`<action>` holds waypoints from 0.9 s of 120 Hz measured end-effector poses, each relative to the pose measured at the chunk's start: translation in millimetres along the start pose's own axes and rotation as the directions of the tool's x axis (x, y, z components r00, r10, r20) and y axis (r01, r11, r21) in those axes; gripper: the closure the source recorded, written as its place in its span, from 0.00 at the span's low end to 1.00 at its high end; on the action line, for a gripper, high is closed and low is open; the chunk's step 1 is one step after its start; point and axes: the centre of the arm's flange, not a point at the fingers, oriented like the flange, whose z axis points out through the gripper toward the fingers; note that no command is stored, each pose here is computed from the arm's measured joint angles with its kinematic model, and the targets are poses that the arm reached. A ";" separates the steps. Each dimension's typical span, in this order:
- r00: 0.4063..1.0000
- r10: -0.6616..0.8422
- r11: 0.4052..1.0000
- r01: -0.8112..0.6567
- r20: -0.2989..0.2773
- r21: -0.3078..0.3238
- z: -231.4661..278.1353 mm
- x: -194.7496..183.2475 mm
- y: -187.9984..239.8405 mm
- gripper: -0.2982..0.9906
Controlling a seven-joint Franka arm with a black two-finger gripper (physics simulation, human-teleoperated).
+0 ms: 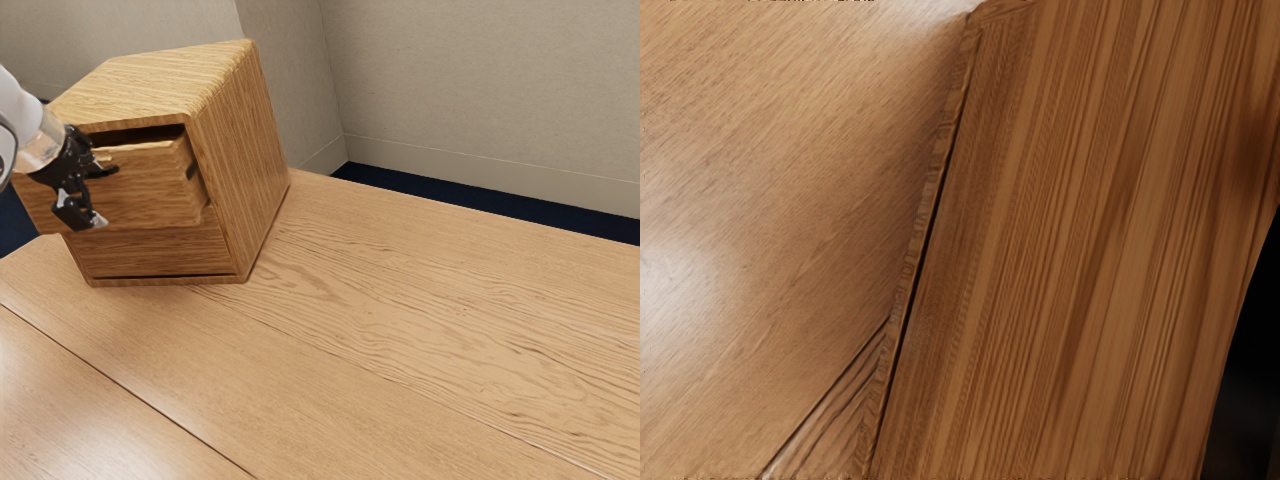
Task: Pull the drawer handle with one arm to open the drawer
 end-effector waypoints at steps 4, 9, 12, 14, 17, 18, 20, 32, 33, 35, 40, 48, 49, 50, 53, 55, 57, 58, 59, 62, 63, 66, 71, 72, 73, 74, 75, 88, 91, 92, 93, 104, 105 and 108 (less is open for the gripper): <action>1.000 0.003 1.000 -0.003 0.000 0.001 -1.9 1.1 -3.7 0.23; 1.000 0.007 1.000 -0.007 -0.003 0.000 -6.5 2.5 -9.6 0.23; 1.000 0.008 1.000 -0.008 -0.006 -0.002 -9.0 3.5 -12.8 0.23; 1.000 0.009 1.000 -0.009 -0.007 -0.003 -10.7 4.2 -14.7 0.23; 1.000 0.009 1.000 -0.009 -0.007 -0.003 -13.0 5.8 -17.9 0.23; 1.000 0.008 1.000 -0.008 -0.007 -0.004 -13.8 6.5 -18.7 0.23; 1.000 0.008 1.000 -0.008 -0.007 -0.004 -15.6 7.7 -20.7 0.23; 1.000 0.003 1.000 -0.003 -0.010 -0.008 -23.3 14.6 -31.7 0.23; 1.000 0.003 1.000 -0.003 -0.009 -0.008 -23.8 14.9 -32.6 0.23; 1.000 0.003 1.000 -0.003 -0.009 -0.008 -24.8 15.3 -34.5 0.23; 1.000 0.003 1.000 -0.004 -0.012 -0.012 -29.1 16.8 -40.2 0.23; 1.000 0.004 1.000 -0.005 -0.015 -0.019 -36.7 18.8 -50.1 0.23; 1.000 0.004 1.000 -0.005 -0.015 -0.019 -37.6 19.1 -51.2 0.23; 1.000 0.004 1.000 -0.004 -0.015 -0.020 -38.5 19.4 -52.2 0.23; 1.000 0.004 1.000 -0.004 -0.015 -0.024 -41.7 20.2 -55.3 0.23; 1.000 0.004 1.000 -0.005 -0.017 -0.026 -43.9 20.8 -57.9 0.23; 1.000 0.004 1.000 -0.005 -0.018 -0.029 -46.4 21.4 -60.5 0.23; 1.000 0.004 1.000 -0.004 -0.018 -0.031 -47.6 21.7 -61.7 0.23; 1.000 0.004 0.999 -0.005 -0.018 -0.032 -49.0 21.9 -63.0 0.23; 1.000 0.006 0.999 -0.006 -0.020 -0.038 -53.1 21.7 -67.0 0.23; 1.000 0.007 0.999 -0.007 -0.021 -0.041 -55.5 21.4 -68.9 0.23; 1.000 0.009 0.999 -0.010 -0.024 -0.050 -61.3 20.5 -73.8 0.23; 1.000 0.013 0.998 -0.015 -0.027 -0.059 -68.2 19.0 -81.7 0.23; 1.000 0.014 0.998 -0.016 -0.027 -0.060 -69.4 18.7 -83.3 0.23; 1.000 0.015 0.998 -0.017 -0.027 -0.061 -70.3 18.6 -85.0 0.23; 1.000 0.015 0.998 -0.017 -0.027 -0.062 -71.2 18.5 -86.4 0.23; 1.000 0.016 0.998 -0.017 -0.027 -0.063 -71.9 18.6 -87.9 0.23; 1.000 0.015 0.998 -0.017 -0.026 -0.066 -78.2 21.7 -106.9 0.23; 0.999 0.018 0.998 -0.020 -0.027 -0.066 -79.2 20.8 -111.3 0.23; 0.999 0.019 0.998 -0.021 -0.028 -0.065 -79.4 20.2 -112.5 0.23; 0.999 0.023 0.998 -0.024 -0.028 -0.065 -80.0 18.4 -113.6 0.23; 0.995 0.096 0.994 -0.094 0.024 -0.047 -105.8 -37.3 -106.0 0.23; 0.994 0.102 0.994 -0.100 0.034 -0.044 -110.2 -43.0 -103.9 0.23; 0.992 0.115 0.993 -0.114 0.058 -0.030 -120.9 -56.0 -98.8 0.23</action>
